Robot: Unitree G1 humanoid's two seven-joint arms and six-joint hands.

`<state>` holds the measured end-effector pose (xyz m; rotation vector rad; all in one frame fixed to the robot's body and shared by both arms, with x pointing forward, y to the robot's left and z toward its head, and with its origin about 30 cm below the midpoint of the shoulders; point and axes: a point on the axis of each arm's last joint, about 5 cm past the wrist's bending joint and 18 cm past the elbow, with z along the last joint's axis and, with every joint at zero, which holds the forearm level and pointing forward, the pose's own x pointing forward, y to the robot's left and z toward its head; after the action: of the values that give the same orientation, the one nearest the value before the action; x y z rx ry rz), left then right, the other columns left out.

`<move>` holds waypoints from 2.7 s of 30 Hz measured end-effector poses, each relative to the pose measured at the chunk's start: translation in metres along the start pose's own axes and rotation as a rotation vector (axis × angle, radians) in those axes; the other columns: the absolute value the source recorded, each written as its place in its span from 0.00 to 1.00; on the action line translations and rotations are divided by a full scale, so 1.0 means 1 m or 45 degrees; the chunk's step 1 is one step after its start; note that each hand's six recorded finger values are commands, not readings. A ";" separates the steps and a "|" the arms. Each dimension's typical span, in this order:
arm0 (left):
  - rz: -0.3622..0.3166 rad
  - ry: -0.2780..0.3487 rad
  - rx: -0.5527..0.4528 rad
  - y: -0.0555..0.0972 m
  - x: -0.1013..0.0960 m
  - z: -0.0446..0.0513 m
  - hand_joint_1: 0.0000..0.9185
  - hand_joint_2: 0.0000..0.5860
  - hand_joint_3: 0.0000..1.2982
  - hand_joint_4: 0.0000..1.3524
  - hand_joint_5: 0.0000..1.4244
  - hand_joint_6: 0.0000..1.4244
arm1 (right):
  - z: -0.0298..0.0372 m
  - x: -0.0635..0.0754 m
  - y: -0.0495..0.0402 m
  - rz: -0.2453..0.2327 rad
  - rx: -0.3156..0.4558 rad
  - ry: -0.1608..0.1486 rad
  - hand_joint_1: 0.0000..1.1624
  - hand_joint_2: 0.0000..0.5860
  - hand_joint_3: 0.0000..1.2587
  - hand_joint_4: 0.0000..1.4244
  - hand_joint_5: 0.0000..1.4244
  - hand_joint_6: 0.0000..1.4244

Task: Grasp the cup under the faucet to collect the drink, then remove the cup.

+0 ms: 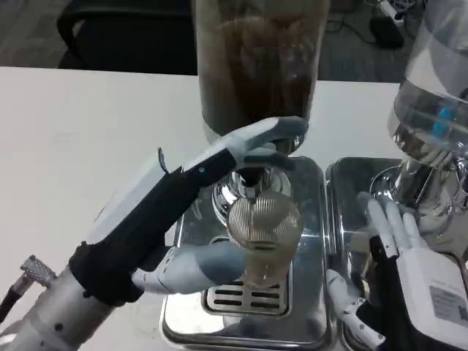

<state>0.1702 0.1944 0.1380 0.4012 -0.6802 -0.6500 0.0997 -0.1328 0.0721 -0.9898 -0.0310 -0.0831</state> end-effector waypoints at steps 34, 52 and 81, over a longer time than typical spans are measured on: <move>0.010 0.003 0.019 -0.004 0.000 0.0011 0.00 0.20 0.16 0.10 0.22 0.17 | -0.0158 0.028 -0.0040 0.289 0.548 -0.036 0.52 0.35 0.00 0.00 0.00 0.00; 0.019 0.007 0.016 -0.005 -0.002 0.0019 0.00 0.20 0.17 0.10 0.22 0.17 | -0.0086 0.039 0.0126 0.258 0.715 -0.078 0.57 0.36 0.00 0.00 0.00 0.00; 0.014 0.013 0.010 -0.004 0.000 0.0034 0.00 0.20 0.17 0.11 0.23 0.16 | -0.0161 0.031 0.0116 0.307 0.799 -0.115 0.57 0.35 0.00 0.00 0.00 0.00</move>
<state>0.1659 0.1914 0.1381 0.4075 -0.6747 -0.6349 0.1314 -0.1416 0.0556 -0.3639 -0.0181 0.1850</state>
